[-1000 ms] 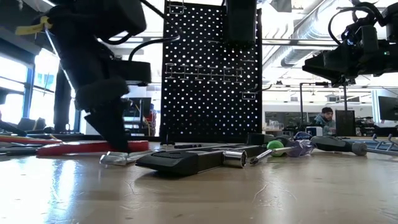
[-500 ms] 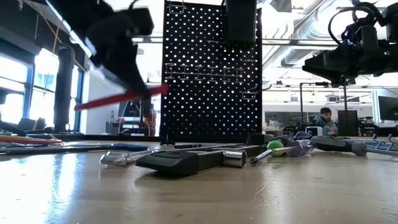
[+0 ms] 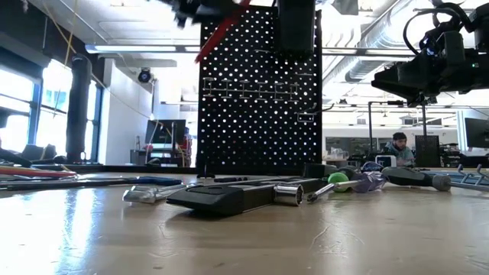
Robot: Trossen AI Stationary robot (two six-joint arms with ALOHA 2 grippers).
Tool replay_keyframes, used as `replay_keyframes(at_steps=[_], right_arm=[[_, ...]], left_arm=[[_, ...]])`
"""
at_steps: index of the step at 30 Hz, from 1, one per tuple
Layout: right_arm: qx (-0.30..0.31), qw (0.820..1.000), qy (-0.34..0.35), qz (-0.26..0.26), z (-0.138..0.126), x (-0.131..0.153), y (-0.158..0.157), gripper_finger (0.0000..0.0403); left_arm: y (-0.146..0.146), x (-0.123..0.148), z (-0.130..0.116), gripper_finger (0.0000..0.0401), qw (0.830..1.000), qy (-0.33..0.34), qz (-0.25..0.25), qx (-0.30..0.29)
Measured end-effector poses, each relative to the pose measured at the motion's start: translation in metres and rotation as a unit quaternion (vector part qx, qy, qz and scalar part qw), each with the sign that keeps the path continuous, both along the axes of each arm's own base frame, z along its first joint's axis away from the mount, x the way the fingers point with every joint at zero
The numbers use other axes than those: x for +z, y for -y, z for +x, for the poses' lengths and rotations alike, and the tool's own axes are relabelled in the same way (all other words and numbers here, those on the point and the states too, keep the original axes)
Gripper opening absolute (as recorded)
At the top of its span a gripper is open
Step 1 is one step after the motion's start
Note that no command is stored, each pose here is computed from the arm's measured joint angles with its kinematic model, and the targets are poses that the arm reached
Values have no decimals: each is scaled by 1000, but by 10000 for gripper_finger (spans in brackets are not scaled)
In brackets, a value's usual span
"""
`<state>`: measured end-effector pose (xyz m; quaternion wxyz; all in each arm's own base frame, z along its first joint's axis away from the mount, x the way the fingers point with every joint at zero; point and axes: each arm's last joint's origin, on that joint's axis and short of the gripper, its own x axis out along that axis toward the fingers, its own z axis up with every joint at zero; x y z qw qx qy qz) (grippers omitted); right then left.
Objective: Hang tools onto peg board
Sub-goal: Put the red cutter blade into the black bin on the peg board
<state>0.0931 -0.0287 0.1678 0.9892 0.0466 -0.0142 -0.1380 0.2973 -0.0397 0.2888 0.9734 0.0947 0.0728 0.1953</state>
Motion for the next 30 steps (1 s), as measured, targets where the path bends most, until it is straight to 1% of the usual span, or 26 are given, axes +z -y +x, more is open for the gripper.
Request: replay_keyframes(at_steps=[4, 7, 11, 14, 21, 24, 30], right_arm=[[0, 1000, 0, 0, 0, 0, 0, 128], [0, 1000, 0, 0, 0, 0, 0, 128], [0, 1000, 0, 0, 0, 0, 0, 128], [0, 1000, 0, 0, 0, 0, 0, 128], [0, 1000, 0, 0, 0, 0, 0, 128], [0, 1000, 0, 0, 0, 0, 0, 128], [0, 1000, 0, 0, 0, 0, 0, 128]], left_arm=[[-13, 30, 8, 119, 997, 54, 52, -13], [-22, 53, 15, 119, 993, 79, 82, -27], [-31, 84, 25, 119, 984, 118, 122, -48], [-37, 101, 34, 119, 976, 146, 149, -63], [-55, 125, 62, 119, 962, 184, 189, -74], [-64, 135, 72, 119, 956, 202, 199, -80], [-80, 148, 89, 119, 950, 221, 210, -73]])
